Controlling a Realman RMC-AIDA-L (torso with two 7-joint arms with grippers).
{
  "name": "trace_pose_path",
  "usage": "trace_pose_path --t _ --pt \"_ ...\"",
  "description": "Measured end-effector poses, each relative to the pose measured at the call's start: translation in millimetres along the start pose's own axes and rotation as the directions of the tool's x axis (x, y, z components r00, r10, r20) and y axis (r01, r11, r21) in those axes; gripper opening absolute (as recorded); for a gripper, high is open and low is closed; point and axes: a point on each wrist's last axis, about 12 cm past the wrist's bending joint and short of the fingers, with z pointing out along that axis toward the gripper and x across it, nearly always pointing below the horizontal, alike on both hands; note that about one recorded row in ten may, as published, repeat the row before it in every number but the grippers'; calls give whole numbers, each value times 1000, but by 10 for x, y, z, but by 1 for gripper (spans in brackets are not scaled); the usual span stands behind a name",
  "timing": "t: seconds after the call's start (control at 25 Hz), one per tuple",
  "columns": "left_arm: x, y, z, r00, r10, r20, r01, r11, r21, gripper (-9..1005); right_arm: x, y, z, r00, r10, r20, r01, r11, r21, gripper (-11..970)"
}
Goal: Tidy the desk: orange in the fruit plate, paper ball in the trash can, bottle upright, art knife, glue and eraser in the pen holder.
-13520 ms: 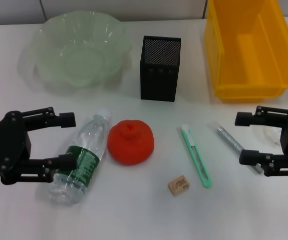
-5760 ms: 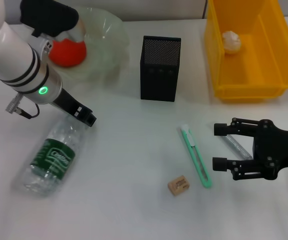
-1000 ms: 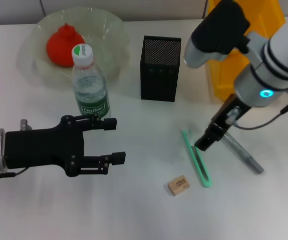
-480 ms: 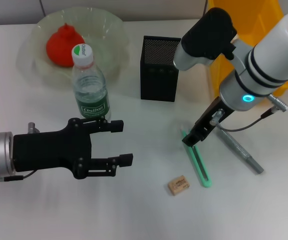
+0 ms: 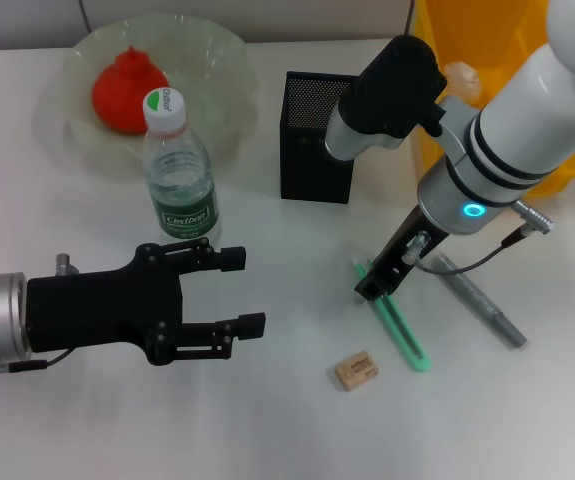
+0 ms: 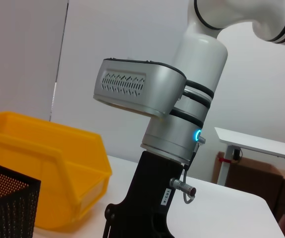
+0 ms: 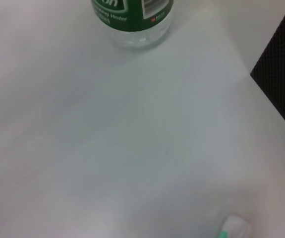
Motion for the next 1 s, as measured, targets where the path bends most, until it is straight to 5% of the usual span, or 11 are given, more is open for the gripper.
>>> trace_pose_path --t 0.12,0.56,1.0 --pt "12 -8 -11 1000 -2 1 2 1000 -4 799 -15 3 -6 1000 -5 0 5 1000 2 472" --pt "21 -11 -27 1000 -2 -4 2 1000 -5 798 -41 22 3 999 -29 -22 29 1000 9 93" --pt "21 -9 -28 1000 -4 -5 4 1000 -7 798 -16 41 -22 999 -37 -19 37 999 1 91"
